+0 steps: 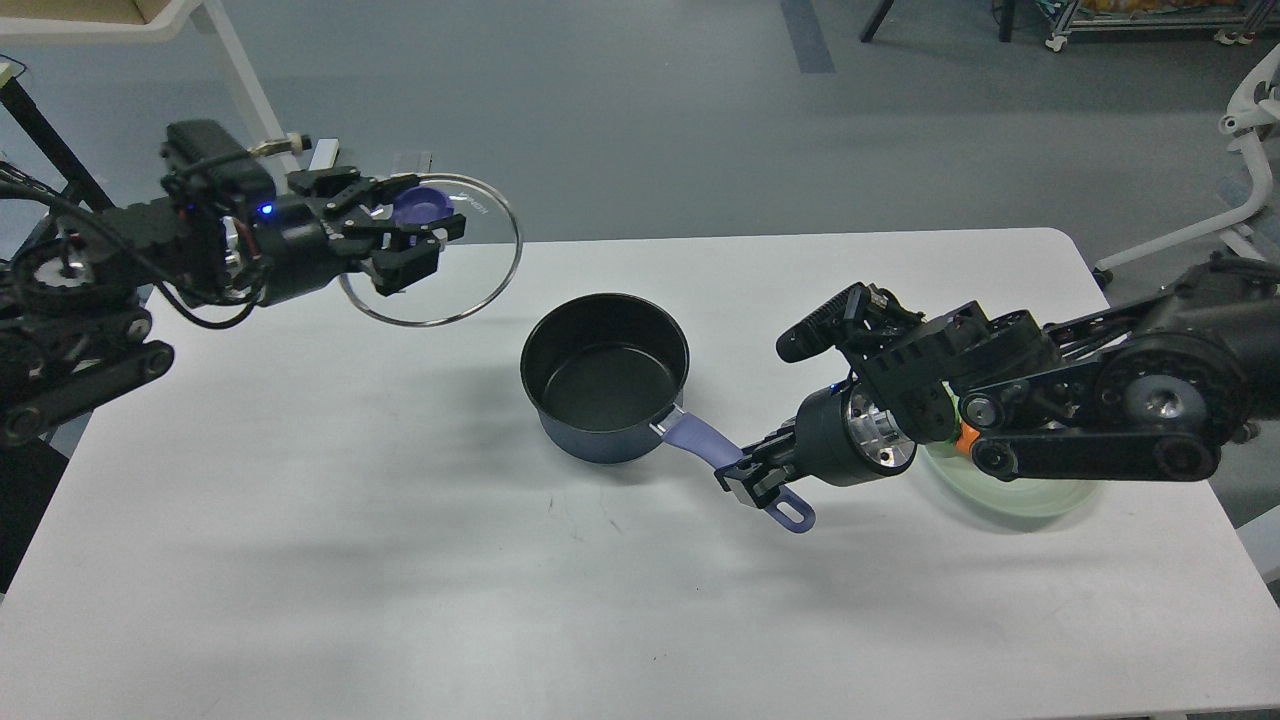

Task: Open pot lid
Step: 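Lift the glass lid off the pot with the left gripper, then lower the lid onto the table beside the pot and release it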

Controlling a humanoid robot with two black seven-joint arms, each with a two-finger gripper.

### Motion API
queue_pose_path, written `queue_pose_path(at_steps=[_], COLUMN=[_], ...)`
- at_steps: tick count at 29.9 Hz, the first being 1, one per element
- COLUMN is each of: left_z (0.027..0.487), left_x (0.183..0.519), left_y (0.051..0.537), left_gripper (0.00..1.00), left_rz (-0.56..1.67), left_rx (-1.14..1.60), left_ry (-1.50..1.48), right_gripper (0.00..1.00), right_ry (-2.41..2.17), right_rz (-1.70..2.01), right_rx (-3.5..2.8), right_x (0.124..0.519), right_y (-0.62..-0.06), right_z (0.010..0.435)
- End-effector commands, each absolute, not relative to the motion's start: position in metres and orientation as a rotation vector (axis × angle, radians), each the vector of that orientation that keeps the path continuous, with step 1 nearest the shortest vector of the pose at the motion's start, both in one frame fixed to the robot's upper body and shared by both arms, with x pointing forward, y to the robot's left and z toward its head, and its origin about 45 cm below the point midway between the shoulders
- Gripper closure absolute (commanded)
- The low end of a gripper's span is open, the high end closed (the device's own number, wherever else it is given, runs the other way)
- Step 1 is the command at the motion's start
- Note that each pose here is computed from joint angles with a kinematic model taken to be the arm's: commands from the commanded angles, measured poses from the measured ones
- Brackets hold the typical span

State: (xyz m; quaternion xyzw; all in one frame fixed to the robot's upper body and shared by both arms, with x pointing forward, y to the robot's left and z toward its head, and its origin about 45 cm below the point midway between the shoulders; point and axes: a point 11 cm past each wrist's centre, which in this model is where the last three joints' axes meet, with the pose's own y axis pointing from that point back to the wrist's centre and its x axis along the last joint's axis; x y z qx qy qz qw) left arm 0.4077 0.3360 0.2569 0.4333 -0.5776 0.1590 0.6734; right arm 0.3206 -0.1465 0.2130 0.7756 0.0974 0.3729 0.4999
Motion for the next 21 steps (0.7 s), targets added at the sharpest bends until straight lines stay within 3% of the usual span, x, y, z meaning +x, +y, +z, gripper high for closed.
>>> queue_pose_path(at_steps=[1, 9, 21], left_z=[0.234, 0.164, 0.132], left_x=[0.372, 0.323, 0.322], left_y=[0.389, 0.44, 0.431], left_gripper=[0.53, 0.52, 0.5], left_rz=[0.335, 0.344, 0.388], left_rx=[1.055, 1.156, 1.151], left_ry=[-1.212, -1.134, -1.077], right_gripper=[0.79, 0.79, 0.79], right_ry=[0.234, 0.24, 0.229], right_rz=[0.903, 0.904, 0.895], right_rx=[1.876, 1.876, 1.875], right_x=[0.321, 0.32, 0.321], right_y=[-0.146, -0.145, -0.15], right_z=[0.214, 0.213, 0.213])
